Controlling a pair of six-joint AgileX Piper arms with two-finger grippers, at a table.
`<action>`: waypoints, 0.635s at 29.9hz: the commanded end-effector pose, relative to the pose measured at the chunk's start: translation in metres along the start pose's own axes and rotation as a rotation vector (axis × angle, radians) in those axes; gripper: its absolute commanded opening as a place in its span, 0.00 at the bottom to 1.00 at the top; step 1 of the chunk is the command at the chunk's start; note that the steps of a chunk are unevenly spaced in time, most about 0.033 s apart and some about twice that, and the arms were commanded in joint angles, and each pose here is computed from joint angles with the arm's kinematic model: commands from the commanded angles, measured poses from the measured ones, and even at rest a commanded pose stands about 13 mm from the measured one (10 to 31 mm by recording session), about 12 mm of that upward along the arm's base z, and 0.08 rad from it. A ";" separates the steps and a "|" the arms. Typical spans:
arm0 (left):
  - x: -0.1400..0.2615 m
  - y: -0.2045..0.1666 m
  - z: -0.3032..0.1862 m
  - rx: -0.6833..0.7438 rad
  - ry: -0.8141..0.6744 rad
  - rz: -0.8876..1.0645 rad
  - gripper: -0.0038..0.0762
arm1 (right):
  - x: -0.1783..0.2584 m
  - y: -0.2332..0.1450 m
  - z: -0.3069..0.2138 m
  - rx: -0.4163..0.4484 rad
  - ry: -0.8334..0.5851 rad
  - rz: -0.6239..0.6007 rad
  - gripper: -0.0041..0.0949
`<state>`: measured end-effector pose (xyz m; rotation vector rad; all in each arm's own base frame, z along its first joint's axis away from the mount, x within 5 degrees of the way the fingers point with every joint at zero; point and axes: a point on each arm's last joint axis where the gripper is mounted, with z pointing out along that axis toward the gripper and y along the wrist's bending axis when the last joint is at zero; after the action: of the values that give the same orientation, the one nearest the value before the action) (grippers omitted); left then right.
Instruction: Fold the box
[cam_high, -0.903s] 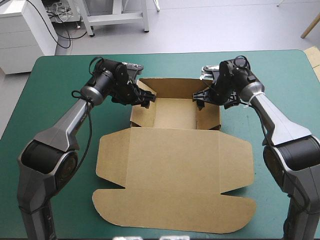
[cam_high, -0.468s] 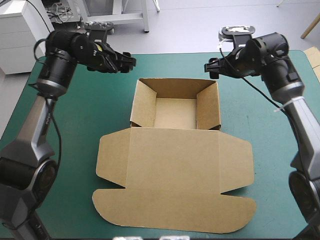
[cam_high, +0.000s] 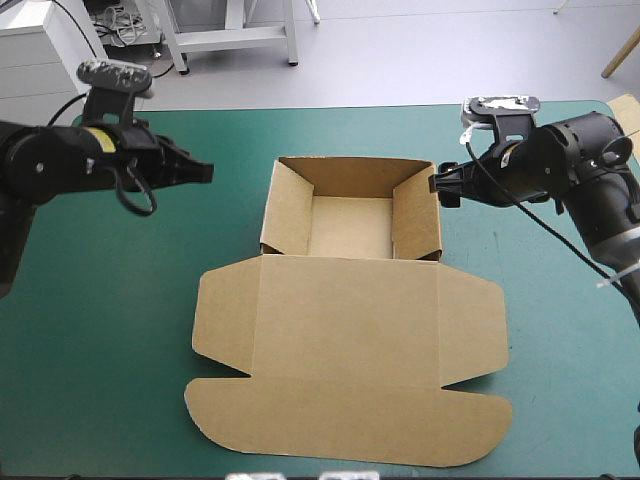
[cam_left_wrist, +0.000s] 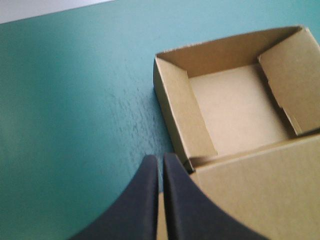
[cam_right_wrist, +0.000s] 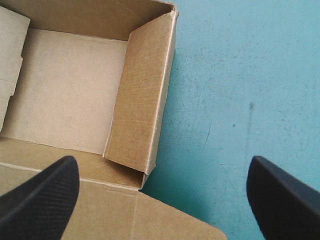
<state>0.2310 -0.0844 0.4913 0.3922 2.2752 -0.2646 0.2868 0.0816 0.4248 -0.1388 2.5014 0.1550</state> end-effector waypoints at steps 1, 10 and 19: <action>0.032 -0.003 -0.030 0.006 0.006 0.007 0.04 | -0.008 0.003 0.000 -0.043 -0.064 0.018 0.88; 0.109 -0.013 -0.067 0.099 0.006 -0.048 0.04 | -0.014 0.013 0.079 -0.092 0.089 0.045 0.88; 0.158 -0.015 -0.093 0.112 -0.051 -0.044 0.04 | -0.008 0.013 0.146 -0.060 0.224 0.045 0.88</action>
<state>0.0740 -0.0407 0.4363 0.3904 2.2353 -0.3912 0.3757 0.1172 0.2967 -0.1253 2.8054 0.2241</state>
